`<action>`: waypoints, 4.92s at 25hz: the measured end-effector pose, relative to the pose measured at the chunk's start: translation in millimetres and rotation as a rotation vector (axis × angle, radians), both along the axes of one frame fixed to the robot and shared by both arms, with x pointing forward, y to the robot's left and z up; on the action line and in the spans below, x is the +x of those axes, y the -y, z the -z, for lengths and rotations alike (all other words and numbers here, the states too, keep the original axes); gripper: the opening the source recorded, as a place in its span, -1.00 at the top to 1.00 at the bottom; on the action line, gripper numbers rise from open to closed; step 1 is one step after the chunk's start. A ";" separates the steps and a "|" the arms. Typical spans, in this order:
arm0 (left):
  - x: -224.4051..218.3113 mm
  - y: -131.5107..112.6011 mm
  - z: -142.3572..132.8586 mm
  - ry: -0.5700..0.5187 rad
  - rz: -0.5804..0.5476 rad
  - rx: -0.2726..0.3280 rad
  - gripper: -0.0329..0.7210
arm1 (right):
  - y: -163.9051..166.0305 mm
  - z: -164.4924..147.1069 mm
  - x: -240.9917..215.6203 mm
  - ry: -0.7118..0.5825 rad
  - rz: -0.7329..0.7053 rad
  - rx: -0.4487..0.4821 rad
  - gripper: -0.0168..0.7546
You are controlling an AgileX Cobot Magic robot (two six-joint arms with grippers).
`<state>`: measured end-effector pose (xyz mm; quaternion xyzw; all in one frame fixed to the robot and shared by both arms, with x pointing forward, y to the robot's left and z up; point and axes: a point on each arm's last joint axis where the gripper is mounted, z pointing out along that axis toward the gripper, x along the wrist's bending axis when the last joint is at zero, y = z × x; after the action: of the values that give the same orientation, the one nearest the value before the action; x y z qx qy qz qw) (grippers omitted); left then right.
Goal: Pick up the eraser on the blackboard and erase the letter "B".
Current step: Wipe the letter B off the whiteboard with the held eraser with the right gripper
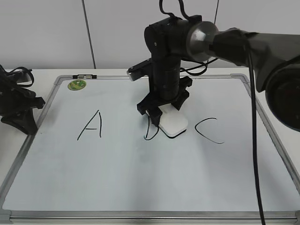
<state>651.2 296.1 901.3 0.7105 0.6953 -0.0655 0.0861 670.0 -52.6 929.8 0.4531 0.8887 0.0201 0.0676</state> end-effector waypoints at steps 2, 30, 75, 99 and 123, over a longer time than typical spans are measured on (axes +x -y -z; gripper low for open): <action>0.0 0.0 0.0 0.000 0.000 0.000 0.87 | -7.8 -0.4 -4.2 0.008 -0.023 -0.010 -0.48; 0.0 0.1 0.0 0.000 -0.001 -0.001 0.87 | -15.7 1.9 -7.8 -0.009 0.006 0.033 -0.48; 0.1 0.4 -0.1 0.000 -0.003 -0.005 0.88 | -34.6 -28.9 -17.7 0.049 -0.078 0.086 -0.48; 0.1 0.6 -0.1 0.000 -0.005 -0.007 0.88 | 33.7 -1.1 29.4 0.044 0.099 0.089 -0.48; 0.1 0.7 -0.1 0.000 -0.005 -0.008 0.88 | -34.8 0.2 -9.4 0.028 -0.139 0.085 -0.47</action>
<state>651.3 295.4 901.5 0.7084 0.6968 -0.0678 0.0891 660.5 -17.8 929.6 0.3922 0.9154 0.0688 0.0594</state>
